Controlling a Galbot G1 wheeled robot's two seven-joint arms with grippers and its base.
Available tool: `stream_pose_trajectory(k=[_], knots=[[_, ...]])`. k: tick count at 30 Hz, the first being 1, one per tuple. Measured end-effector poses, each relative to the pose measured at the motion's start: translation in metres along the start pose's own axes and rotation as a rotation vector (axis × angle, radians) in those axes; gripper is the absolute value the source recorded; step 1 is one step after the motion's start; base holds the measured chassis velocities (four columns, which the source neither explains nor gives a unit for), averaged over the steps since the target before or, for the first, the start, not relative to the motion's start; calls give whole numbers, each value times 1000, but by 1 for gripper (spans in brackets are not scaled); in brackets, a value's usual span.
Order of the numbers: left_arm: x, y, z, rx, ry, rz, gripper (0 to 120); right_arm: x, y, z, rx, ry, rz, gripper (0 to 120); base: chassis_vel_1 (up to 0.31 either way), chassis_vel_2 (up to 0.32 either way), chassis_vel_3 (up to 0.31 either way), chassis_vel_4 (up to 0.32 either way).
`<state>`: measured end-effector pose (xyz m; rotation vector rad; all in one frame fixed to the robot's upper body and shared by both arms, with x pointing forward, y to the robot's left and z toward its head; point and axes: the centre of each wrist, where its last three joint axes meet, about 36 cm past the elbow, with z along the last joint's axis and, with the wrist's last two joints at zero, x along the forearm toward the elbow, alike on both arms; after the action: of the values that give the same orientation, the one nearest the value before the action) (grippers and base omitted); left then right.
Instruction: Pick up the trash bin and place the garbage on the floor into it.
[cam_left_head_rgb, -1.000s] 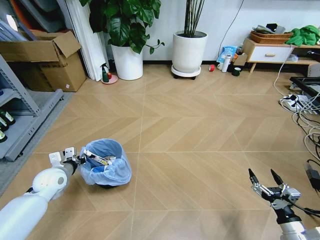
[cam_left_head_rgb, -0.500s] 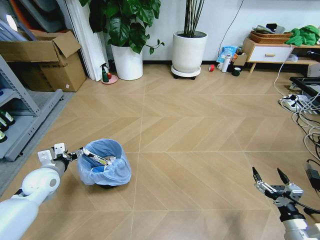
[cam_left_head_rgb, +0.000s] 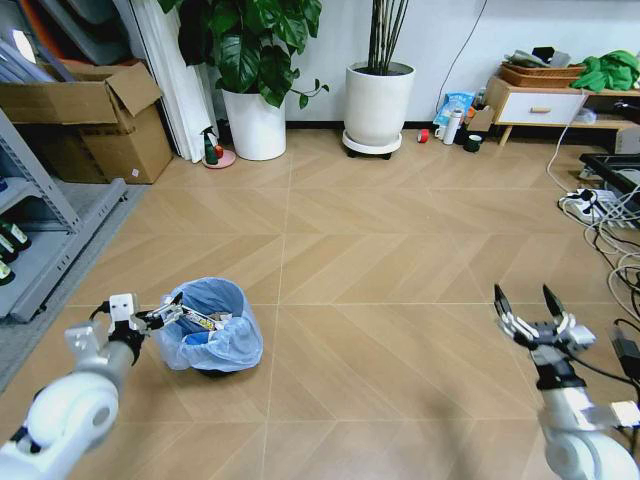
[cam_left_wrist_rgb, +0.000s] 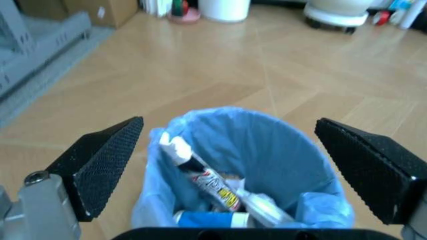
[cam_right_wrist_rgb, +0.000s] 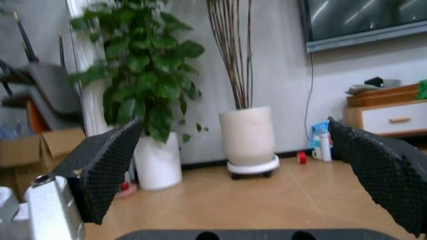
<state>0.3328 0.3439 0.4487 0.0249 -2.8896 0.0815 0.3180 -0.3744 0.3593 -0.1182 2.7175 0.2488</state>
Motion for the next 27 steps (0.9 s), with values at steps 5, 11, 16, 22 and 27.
stream_pose_trajectory(k=[5,11,16,22,27], knots=[[4,-8,11,11,-72,9,100,-7,20,16,-56,-32,-1,100,0,0,0,0],[5,-13,28,-2,-142,21,100,-2,35,32,-88,-44,-34,100,0,0,0,0],[1,-9,41,-23,-153,12,100,-2,37,35,-88,-46,-38,100,0,0,0,0],[-6,-4,42,-36,-147,-4,100,-4,37,35,-82,-43,-33,100,0,0,0,0],[-7,-3,42,-36,-143,-6,100,-4,36,34,-81,-42,-31,100,0,0,0,0]])
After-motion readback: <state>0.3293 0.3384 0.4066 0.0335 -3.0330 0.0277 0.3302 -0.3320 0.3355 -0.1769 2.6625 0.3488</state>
